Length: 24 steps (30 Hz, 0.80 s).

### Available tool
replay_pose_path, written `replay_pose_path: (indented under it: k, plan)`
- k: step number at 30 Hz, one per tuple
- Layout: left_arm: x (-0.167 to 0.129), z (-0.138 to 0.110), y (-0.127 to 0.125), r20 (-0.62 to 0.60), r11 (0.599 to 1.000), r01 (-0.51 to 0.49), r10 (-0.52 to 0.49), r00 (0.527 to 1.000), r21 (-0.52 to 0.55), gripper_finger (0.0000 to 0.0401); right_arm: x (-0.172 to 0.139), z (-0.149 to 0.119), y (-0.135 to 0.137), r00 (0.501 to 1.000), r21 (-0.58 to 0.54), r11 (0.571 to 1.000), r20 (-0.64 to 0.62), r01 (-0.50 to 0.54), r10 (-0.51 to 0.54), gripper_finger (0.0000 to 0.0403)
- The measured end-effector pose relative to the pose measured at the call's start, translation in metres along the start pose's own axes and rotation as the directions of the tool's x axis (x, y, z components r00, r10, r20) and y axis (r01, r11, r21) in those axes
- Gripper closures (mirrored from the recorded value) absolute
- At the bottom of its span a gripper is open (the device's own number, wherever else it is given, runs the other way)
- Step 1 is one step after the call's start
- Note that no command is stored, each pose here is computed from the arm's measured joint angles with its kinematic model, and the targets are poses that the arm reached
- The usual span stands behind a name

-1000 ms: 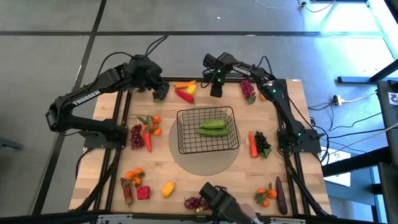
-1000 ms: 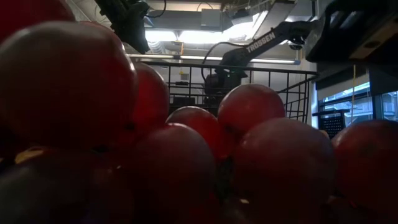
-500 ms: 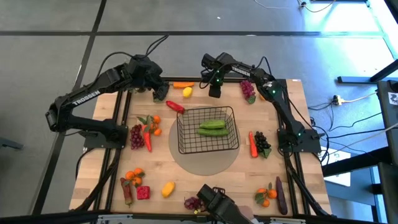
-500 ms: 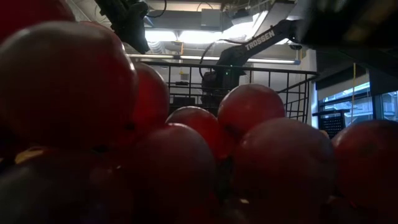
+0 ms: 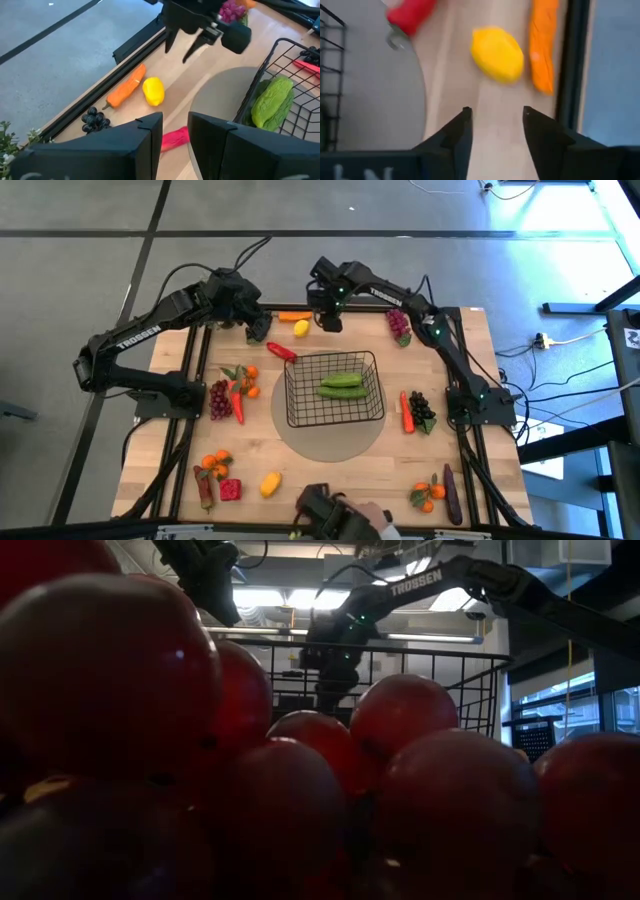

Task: Build produce basket
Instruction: Put the top lemon into the basket

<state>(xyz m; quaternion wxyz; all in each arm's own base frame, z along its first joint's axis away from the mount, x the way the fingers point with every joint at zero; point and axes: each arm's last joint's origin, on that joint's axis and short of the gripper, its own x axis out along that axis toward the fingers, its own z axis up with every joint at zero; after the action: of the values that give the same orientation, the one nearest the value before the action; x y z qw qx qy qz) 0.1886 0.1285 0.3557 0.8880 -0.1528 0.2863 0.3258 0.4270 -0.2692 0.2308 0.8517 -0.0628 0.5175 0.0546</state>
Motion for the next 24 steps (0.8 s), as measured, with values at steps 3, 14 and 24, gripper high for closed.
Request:
replay_pose_path:
  k: [3, 14, 24]
  plan:
    - [0.0, -0.001, 0.0, -0.007, 1.0, -0.001, 0.001, 1.0, 0.0, 0.032, 0.004, 0.009, 0.01, 1.0, -0.101, 0.995, 0.013, -0.016, 0.017, 0.022]
    - [0.0, -0.004, 0.001, -0.037, 1.0, -0.006, 0.006, 0.999, -0.013, 0.032, 0.012, 0.031, 0.041, 0.997, -0.325, 0.945, -0.052, 0.038, -0.058, 0.0209]
    - [0.027, -0.005, 0.014, -0.124, 0.979, -0.085, 0.063, 0.99, -0.185, 0.032, -0.028, 0.037, 0.062, 0.982, -0.259, 0.962, -0.138, 0.089, -0.128, 0.0209]
